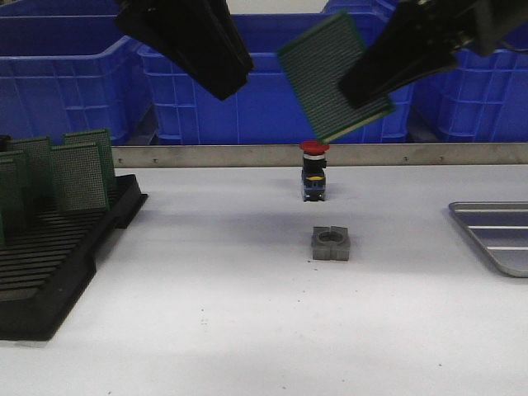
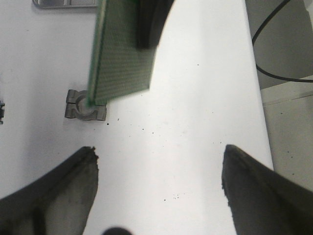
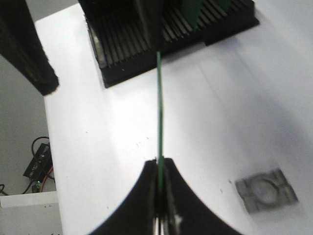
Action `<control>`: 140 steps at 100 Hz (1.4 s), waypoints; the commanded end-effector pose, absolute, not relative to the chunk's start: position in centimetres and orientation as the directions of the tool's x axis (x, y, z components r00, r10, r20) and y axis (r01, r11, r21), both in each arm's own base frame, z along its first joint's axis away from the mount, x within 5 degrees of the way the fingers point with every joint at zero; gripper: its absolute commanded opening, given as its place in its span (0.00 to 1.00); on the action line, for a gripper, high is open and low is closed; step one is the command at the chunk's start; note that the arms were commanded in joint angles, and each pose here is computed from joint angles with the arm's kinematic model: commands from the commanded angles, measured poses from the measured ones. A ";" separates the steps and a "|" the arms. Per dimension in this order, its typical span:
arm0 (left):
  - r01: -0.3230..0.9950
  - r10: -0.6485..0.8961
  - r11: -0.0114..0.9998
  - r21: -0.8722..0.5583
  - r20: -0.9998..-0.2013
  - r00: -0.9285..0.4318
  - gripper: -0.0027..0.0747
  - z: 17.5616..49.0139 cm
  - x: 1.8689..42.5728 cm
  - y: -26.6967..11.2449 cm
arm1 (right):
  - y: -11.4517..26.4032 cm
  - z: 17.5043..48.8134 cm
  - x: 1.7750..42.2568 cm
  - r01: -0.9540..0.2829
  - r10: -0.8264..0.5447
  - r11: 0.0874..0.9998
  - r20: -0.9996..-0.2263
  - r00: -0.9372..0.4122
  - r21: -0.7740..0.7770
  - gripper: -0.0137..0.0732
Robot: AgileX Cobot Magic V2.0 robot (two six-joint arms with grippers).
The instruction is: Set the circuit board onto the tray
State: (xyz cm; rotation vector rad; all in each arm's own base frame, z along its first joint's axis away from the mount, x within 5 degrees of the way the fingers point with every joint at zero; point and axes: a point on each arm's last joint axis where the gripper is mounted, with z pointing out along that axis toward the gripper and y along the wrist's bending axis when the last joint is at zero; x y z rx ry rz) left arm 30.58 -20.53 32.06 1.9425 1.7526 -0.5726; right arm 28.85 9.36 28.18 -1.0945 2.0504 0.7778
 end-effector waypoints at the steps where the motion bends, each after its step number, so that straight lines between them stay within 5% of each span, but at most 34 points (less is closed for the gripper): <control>1: 0.992 0.754 -0.096 0.077 -0.645 0.123 0.69 34.9 29.1 -20.6 | 7.2 31.0 28.2 -0.836 -0.414 0.521 -0.805 -0.424 0.172 0.08; 15: 0.992 0.754 -0.096 0.077 -0.645 0.123 0.69 34.9 29.1 -20.6 | 2.7 30.7 28.8 -0.698 -0.309 0.674 -0.765 -0.564 0.242 0.08; 37: 0.992 0.754 -0.096 0.077 -0.645 0.123 0.69 34.9 29.1 -20.6 | -4.6 27.5 30.7 -0.305 0.058 0.831 -0.618 -0.784 0.466 0.08; 57: 0.992 0.754 -0.096 0.077 -0.645 0.123 0.69 34.9 29.1 -20.6 | -8.1 22.2 32.3 -0.028 0.300 0.778 -0.410 -0.862 0.628 0.08; 101: 0.992 0.754 -0.096 0.077 -0.645 0.123 0.69 34.9 29.1 -20.6 | -8.8 17.2 34.0 0.099 0.399 0.707 -0.279 -0.874 0.700 0.09; 140: 0.992 0.754 -0.096 0.077 -0.645 0.123 0.69 34.9 29.1 -20.6 | -9.0 16.9 34.1 0.116 0.414 0.710 -0.278 -0.867 0.694 0.60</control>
